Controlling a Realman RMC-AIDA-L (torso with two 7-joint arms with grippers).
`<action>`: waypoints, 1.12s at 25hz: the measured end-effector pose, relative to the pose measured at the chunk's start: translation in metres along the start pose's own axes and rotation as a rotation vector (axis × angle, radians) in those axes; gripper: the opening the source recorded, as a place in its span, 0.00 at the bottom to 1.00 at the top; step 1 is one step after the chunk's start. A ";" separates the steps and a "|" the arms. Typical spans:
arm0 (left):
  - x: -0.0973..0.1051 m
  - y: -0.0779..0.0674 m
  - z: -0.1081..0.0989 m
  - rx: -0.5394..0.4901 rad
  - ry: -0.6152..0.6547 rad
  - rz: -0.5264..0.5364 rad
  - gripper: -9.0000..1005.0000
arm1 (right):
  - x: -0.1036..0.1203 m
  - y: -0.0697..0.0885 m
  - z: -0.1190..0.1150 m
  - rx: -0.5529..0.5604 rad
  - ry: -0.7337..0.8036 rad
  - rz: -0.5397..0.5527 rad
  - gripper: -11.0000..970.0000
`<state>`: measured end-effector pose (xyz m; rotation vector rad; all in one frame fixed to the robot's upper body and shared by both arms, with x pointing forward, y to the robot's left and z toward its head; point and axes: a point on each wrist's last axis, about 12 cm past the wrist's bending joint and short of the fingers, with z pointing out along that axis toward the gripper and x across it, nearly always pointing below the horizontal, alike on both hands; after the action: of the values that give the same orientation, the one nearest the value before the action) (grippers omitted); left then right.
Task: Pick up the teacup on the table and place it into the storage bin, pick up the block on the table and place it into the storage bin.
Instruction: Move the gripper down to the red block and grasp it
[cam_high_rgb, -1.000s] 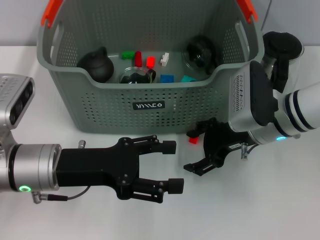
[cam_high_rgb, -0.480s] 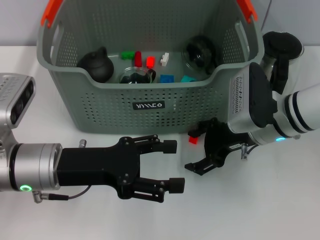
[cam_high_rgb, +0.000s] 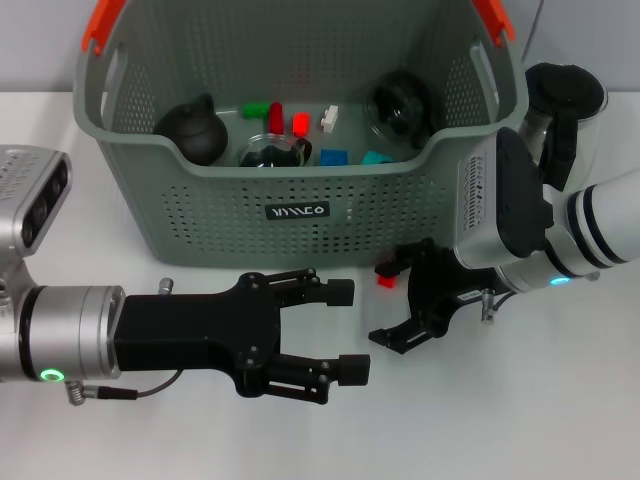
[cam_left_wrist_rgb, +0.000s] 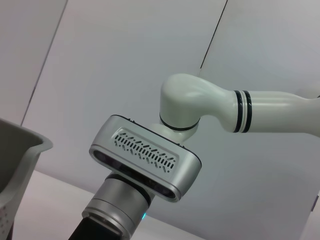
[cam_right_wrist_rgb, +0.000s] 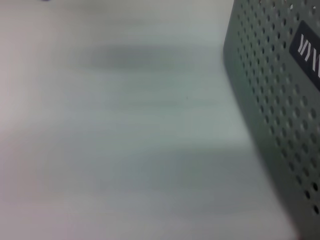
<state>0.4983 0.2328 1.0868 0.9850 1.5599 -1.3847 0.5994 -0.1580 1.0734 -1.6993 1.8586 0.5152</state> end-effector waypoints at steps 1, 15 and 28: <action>0.000 0.000 0.000 0.000 0.000 0.000 0.93 | 0.000 0.000 0.000 -0.002 0.000 0.000 0.97; 0.000 0.000 0.000 0.000 -0.003 0.000 0.93 | 0.000 0.005 0.001 -0.041 -0.002 0.008 0.97; 0.000 0.000 0.000 0.001 -0.001 0.000 0.93 | 0.002 0.004 -0.008 -0.020 -0.029 0.032 0.97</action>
<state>0.4982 0.2331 1.0869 0.9850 1.5589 -1.3854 0.5940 -0.1638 1.0779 -1.6692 1.8688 0.5699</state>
